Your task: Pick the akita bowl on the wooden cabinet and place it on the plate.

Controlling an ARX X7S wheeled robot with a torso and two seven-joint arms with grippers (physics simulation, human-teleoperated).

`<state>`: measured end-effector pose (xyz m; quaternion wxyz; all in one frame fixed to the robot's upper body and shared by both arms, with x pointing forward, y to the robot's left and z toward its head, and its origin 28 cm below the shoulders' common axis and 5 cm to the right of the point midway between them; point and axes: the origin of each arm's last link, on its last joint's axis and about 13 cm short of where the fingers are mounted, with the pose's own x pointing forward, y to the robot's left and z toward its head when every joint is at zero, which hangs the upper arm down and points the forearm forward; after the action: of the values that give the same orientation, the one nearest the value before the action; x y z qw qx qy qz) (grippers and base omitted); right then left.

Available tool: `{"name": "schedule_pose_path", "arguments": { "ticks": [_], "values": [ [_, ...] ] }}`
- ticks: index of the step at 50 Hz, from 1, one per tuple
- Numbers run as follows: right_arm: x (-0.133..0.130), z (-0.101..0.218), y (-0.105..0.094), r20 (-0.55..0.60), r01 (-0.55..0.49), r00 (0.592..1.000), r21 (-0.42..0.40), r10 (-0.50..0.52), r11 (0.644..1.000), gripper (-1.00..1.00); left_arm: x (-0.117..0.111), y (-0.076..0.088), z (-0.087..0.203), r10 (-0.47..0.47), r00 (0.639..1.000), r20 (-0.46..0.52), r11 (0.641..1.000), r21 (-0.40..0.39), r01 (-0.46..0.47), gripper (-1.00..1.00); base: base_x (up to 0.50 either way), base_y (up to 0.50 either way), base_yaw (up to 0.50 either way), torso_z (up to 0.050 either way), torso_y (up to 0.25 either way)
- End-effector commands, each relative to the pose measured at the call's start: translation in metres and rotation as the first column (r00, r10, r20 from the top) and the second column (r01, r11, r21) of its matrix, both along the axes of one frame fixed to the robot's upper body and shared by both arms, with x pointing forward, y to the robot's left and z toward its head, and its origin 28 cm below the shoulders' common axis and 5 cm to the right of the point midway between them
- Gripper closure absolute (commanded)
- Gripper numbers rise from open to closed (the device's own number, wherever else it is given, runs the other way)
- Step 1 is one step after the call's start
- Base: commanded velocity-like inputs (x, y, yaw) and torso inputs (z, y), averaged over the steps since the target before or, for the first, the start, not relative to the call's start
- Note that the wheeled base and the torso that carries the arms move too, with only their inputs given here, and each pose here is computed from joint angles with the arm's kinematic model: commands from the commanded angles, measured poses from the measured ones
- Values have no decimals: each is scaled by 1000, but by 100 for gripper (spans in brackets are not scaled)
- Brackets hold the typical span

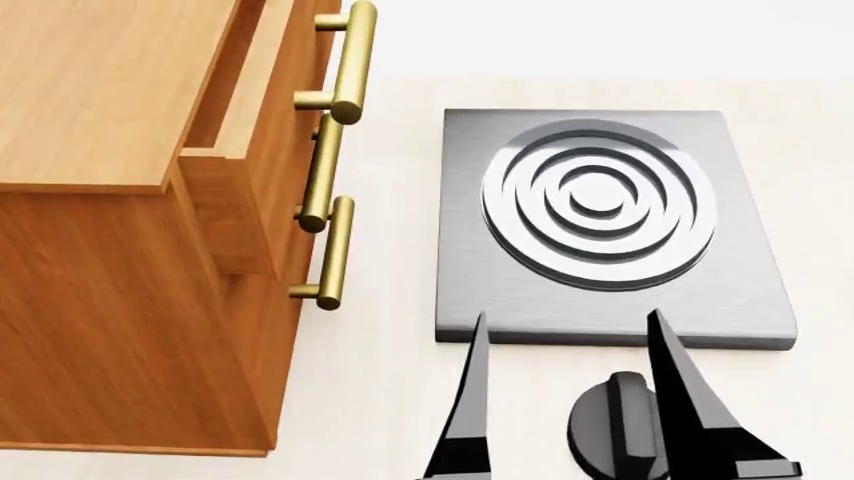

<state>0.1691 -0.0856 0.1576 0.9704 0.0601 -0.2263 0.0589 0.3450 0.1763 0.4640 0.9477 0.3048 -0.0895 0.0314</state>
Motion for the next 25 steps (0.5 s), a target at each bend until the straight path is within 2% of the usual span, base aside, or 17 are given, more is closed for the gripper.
{"name": "schedule_pose_path", "arguments": {
  "ticks": [1, 5, 9, 15, 18, 25],
  "values": [
    [1, 2, -1, 25, 8, 1000, 0, -8, 1000, -100, -32, -25, 15, -207, 950, 235, 972, 157, 174, 100, 0, 0, 0, 0, 0],
    [1, 3, -1, 27, 10, 1000, 3, -10, 1000, -100, -40, -33, 15, -256, 931, 261, 957, 203, 206, 100, 0, 0, 0, 0, 0],
    [1, 4, -2, 29, 10, 1000, 4, -10, 1000, -100, -44, -39, 13, -305, 912, 274, 932, 285, 226, 100, 0, 0, 0, 0, 0],
    [0, 4, -2, 30, 11, 999, 4, -11, 1000, -100, -53, -43, 12, -376, 881, 287, 904, 320, 282, 100, 0, 0, 0, 0, 0],
    [0, 4, -2, 30, 12, 999, 4, -12, 1000, -100, -59, -47, 9, -397, 865, 306, 891, 356, 282, 100, 0, 0, 0, 0, 0],
    [-1, 5, -3, 35, 11, 999, 4, -11, 1000, -100, -71, -56, 10, -450, 832, 326, 867, 383, 318, 100, 0, 0, 0, 0, 0]
  ]
}}
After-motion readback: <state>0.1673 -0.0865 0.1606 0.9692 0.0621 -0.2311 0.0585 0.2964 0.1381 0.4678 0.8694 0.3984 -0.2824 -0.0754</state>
